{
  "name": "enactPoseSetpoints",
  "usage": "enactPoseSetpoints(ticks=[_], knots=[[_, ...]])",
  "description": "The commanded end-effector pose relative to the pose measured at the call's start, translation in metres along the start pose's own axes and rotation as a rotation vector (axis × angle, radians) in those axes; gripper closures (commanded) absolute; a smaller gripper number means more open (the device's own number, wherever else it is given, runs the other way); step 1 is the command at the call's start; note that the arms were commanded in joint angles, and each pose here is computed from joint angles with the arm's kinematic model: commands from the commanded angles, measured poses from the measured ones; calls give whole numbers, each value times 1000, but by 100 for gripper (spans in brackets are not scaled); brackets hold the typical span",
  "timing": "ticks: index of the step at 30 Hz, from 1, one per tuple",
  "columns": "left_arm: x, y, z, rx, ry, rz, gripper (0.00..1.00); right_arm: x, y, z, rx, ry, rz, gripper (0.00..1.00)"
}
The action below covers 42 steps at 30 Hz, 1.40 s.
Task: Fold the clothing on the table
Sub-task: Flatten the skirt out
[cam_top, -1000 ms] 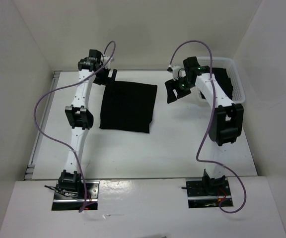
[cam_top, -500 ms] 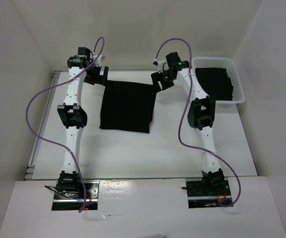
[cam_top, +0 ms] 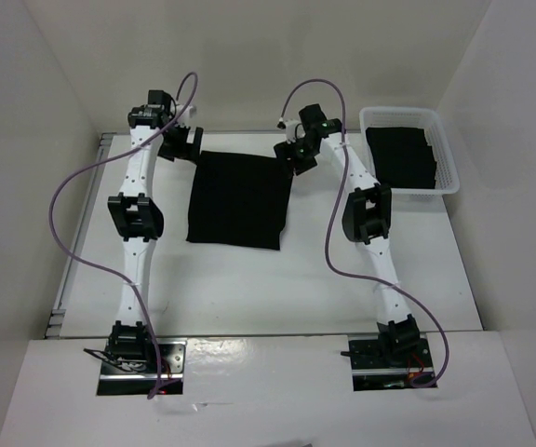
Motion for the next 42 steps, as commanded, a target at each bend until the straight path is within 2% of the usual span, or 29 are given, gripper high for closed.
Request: enactPoseSetpoints(ticks=[1,4,6,9,11,13,14,17,25,32,42], knots=[[-18,34,11,-46,-9,-28,0,36,14,29,-45,71,26,25],[-8,79,24,-116,17,-10,0,73,16,46,-54,148,35,20],[13,114,23,-142,75,20,0,84,12,54,-63,184,9,15],[48,164,15,-176,178,31,0,104,2,63,-68,230,-9,12],[70,175,0,-143,240,50,0,115,-2,69,-83,247,-15,11],[98,201,-12,-162,306,83,0,119,-6,71,-79,258,-29,10],[108,199,-26,-119,335,91,0,124,-12,68,-66,265,-27,10],[132,226,-48,-126,382,105,0,126,-22,64,-50,268,-30,10],[133,232,-72,-107,393,122,0,104,-40,61,-34,277,-150,6],[129,228,-95,-73,407,146,0,99,-64,48,-2,260,-151,2],[121,232,-134,-39,377,199,0,127,-71,39,42,273,-93,2]])
Point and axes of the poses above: each gripper's point midway between its finger pads, its own y axis back along the fingers, its own x axis along the line the jaws close on, z = x × y, the point moved 4 cm from there along y, back along the fingers, and after that the axes turned 12 degrees about y, right-handed, at the moved point
